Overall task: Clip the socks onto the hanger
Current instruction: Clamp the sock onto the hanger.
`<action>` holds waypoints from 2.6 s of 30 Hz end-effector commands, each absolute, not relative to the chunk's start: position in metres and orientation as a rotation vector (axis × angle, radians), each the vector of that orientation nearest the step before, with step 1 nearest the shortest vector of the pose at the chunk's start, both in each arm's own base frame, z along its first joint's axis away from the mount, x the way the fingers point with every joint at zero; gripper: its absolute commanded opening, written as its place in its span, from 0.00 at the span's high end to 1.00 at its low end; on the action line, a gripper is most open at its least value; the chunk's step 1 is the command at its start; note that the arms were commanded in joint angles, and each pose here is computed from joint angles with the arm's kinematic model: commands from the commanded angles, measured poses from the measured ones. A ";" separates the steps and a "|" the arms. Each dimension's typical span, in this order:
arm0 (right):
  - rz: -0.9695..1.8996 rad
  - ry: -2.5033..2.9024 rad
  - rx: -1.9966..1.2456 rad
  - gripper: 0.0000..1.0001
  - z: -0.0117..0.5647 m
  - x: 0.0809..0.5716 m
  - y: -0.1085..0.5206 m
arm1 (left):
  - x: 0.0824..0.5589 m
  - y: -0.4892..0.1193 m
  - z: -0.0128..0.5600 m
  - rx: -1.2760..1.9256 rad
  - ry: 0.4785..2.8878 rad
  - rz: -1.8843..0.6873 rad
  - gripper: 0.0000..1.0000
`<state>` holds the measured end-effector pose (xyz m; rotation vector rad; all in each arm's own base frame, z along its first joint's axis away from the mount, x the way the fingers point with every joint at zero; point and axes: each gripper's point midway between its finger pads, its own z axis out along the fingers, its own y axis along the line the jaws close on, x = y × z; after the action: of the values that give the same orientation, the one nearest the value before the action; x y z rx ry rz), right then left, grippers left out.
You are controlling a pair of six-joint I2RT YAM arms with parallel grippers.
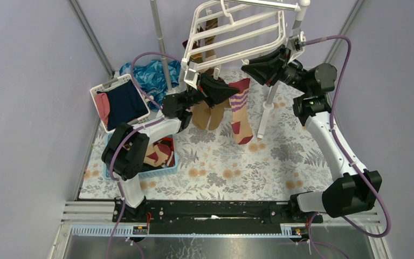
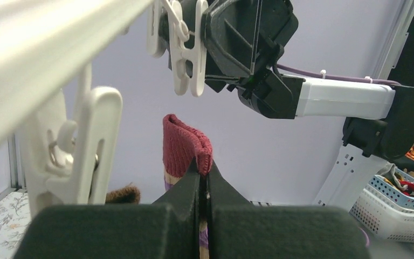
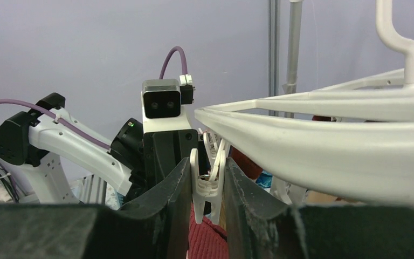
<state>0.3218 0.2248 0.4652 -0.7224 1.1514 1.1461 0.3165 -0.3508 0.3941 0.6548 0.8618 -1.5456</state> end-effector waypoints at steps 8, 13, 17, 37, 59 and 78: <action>1.254 1.186 -0.779 0.93 0.464 0.305 0.233 | 0.313 -0.345 0.421 0.653 0.750 -1.564 1.00; 1.256 1.187 -0.778 0.93 0.464 0.307 0.233 | 0.320 -0.346 0.422 0.608 0.758 -1.579 1.00; 1.258 1.188 -0.781 0.93 0.463 0.307 0.233 | 0.319 -0.348 0.425 0.604 0.752 -1.589 1.00; 1.247 1.178 -0.789 0.93 0.463 0.308 0.233 | 0.302 -0.357 0.430 0.697 0.749 -1.671 1.00; 1.250 1.178 -0.789 0.93 0.465 0.307 0.233 | 0.348 -0.339 0.412 0.435 0.892 -1.663 1.00; 1.246 1.175 -0.787 0.93 0.465 0.307 0.233 | 0.348 -0.340 0.411 0.436 0.914 -1.677 1.00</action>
<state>0.3359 0.2271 0.4507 -0.6515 1.2353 1.2083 0.3502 -0.3470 0.3978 0.4210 0.9575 -1.6577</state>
